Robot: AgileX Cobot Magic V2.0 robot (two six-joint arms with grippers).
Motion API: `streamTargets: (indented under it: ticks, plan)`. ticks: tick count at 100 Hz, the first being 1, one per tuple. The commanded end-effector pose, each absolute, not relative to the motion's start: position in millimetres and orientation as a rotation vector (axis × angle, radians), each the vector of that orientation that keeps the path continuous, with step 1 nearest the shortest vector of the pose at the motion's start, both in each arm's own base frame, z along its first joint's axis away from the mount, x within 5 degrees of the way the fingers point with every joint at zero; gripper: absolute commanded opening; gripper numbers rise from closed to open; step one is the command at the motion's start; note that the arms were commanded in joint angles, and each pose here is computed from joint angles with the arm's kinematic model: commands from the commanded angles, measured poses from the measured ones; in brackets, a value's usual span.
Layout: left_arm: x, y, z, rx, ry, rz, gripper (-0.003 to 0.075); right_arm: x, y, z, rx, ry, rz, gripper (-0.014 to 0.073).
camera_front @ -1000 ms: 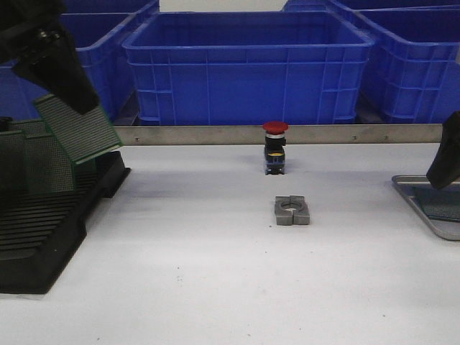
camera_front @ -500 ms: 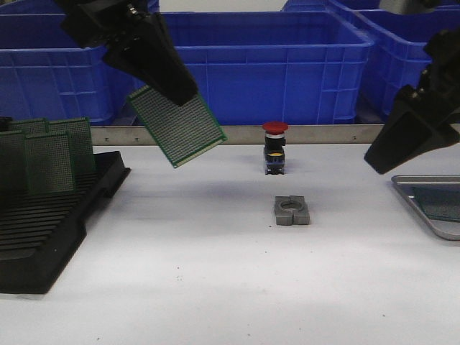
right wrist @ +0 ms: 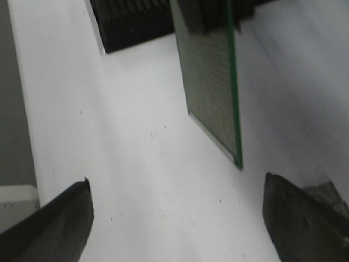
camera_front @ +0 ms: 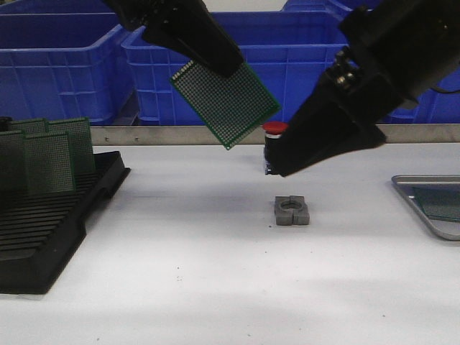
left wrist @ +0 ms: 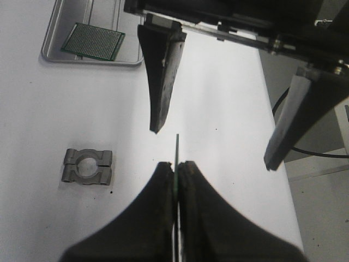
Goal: Place circuit board on tray
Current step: 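Close the right gripper on the second board's edge and release the left gripper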
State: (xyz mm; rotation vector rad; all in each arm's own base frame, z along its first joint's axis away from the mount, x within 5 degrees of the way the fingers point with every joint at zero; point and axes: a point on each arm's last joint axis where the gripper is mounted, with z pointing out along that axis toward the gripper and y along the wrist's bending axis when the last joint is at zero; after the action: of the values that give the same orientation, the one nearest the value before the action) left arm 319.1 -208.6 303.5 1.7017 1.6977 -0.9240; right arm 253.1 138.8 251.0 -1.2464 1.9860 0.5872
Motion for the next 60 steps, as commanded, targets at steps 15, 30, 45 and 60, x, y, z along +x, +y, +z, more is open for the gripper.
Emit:
streamTargets:
  ticks: [15, 30, 45, 60]
  plan:
    - [302.9, -211.3, 336.4, 1.682, 1.59, -1.018, -0.002, 262.2, 150.5, 276.8, -1.074, 1.816, 0.686, 0.0643]
    - [302.9, -211.4, 336.5, 1.68, 1.59, -1.02, -0.002, 266.4, 152.9, 274.6, -1.013, 1.824, 0.733, 0.0636]
    - [303.4, -211.6, 336.7, 1.674, 1.59, -1.016, -0.002, 266.9, 153.2, 273.3, -1.012, 1.828, 0.737, 0.0428]
    - [303.8, -211.6, 336.7, 1.671, 1.591, -1.012, -0.0019, 266.4, 153.6, 273.5, -1.016, 1.825, 0.744, 0.0099]
